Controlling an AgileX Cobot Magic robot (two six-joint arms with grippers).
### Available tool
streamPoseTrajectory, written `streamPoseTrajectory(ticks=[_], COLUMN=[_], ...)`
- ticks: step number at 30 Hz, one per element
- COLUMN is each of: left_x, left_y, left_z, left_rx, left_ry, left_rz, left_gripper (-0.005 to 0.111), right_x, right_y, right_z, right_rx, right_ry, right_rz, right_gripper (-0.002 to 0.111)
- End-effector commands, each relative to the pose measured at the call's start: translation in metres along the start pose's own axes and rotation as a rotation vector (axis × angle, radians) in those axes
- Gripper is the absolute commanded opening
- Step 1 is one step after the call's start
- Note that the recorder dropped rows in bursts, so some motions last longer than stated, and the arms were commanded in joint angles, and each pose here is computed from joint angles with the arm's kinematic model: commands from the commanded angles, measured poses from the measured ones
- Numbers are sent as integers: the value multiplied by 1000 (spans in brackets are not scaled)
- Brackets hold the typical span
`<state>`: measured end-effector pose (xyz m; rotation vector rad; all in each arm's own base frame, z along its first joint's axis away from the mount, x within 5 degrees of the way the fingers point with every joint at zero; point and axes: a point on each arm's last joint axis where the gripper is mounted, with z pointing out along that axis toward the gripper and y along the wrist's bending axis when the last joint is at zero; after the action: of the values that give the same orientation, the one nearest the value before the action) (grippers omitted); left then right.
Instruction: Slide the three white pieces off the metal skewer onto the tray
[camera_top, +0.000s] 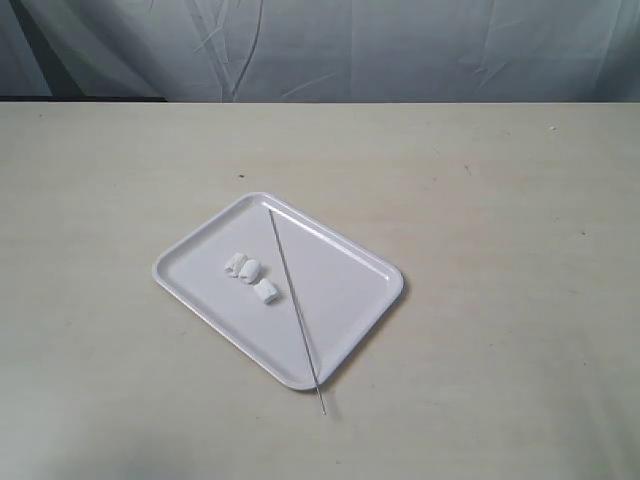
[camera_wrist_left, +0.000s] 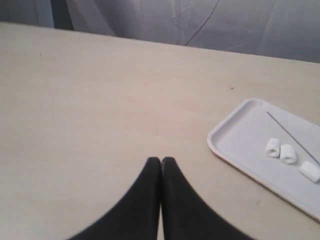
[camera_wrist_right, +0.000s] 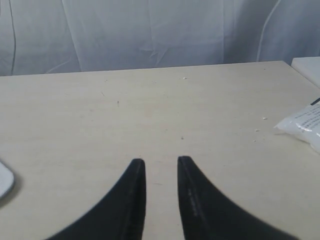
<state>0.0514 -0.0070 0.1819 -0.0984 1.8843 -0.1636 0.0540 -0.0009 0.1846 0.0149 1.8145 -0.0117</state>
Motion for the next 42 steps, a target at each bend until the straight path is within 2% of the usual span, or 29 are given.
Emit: streamPoseTrajectory(ticks=[1,13,20,42], left_x=[4,3,-2,-2], left_y=[1,1,4,4], left_z=[1,1,2,2], left_rx=[-5,-11,-37,-38], left_ry=[5,-6,-63,-65], left_rz=[-42,-30,91,96], left_gripper=[0,0,0,0], right_x=[1,1,1,1], right_y=[0,0,0,0], right_z=[0,0,0,0], right_rx=[8,8,8,2], right_ry=[-4,-5,-5,-3], right_rz=[-4,-4,-4,13], right_gripper=[23,23,23,23])
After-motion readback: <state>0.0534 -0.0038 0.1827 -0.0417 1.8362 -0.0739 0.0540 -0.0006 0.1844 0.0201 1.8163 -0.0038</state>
